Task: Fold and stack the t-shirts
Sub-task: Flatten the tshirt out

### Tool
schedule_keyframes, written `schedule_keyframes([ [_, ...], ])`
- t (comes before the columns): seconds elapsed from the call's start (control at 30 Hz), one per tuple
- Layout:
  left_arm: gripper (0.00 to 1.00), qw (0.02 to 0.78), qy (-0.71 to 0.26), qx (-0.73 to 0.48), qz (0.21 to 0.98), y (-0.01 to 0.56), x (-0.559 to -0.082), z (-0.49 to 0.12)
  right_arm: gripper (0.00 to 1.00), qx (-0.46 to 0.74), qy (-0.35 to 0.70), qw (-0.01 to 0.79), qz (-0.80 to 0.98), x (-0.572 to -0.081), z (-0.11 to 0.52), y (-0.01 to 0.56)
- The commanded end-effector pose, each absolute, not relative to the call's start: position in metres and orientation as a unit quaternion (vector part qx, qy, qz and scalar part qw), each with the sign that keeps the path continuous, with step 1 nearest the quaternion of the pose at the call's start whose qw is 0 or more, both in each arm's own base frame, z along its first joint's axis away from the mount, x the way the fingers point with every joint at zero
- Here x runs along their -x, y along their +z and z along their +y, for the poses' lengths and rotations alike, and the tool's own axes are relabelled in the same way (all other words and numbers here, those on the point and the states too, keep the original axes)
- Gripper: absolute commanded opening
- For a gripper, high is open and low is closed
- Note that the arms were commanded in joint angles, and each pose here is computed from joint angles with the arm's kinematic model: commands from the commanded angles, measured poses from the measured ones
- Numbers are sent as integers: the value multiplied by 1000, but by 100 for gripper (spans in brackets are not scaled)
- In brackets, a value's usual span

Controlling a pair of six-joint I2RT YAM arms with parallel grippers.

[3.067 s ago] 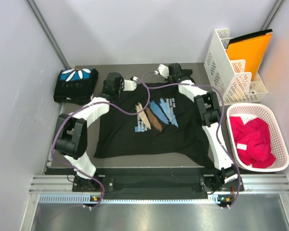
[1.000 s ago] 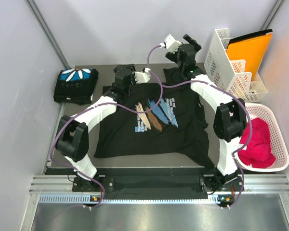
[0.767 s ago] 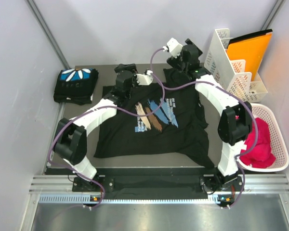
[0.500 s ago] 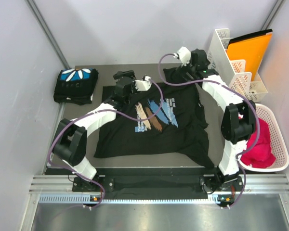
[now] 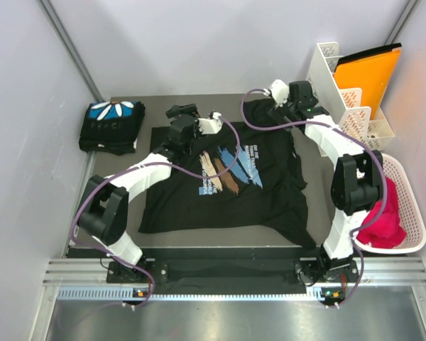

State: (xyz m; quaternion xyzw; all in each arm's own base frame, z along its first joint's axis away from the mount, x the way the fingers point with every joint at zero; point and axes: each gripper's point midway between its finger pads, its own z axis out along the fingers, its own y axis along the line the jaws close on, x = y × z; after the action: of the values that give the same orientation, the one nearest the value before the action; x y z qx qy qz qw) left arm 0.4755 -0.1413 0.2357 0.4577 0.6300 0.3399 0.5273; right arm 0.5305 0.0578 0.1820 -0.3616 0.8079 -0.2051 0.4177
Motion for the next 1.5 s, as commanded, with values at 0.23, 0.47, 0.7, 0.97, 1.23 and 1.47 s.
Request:
schedule_keyframes([
  [0.23,84,565,336,-388,646,270,-483,-135,100,325,-169,462,807,-526,61,224],
  [0.47,98,659,228,-299,652,330,-502,-164,100,283,-62,491,822,-504,68,246],
  [0.7,98,699,174,-312,619,354,-538,-209,100,260,-31,488,832,-494,68,255],
  [0.97,97,704,133,-245,653,352,-538,-201,100,240,40,472,847,-477,54,264],
  [1.23,98,727,13,-297,619,359,-521,-244,100,265,64,451,850,-472,59,264],
  [1.47,96,758,100,-292,575,362,-538,-234,100,320,101,434,836,-461,75,268],
])
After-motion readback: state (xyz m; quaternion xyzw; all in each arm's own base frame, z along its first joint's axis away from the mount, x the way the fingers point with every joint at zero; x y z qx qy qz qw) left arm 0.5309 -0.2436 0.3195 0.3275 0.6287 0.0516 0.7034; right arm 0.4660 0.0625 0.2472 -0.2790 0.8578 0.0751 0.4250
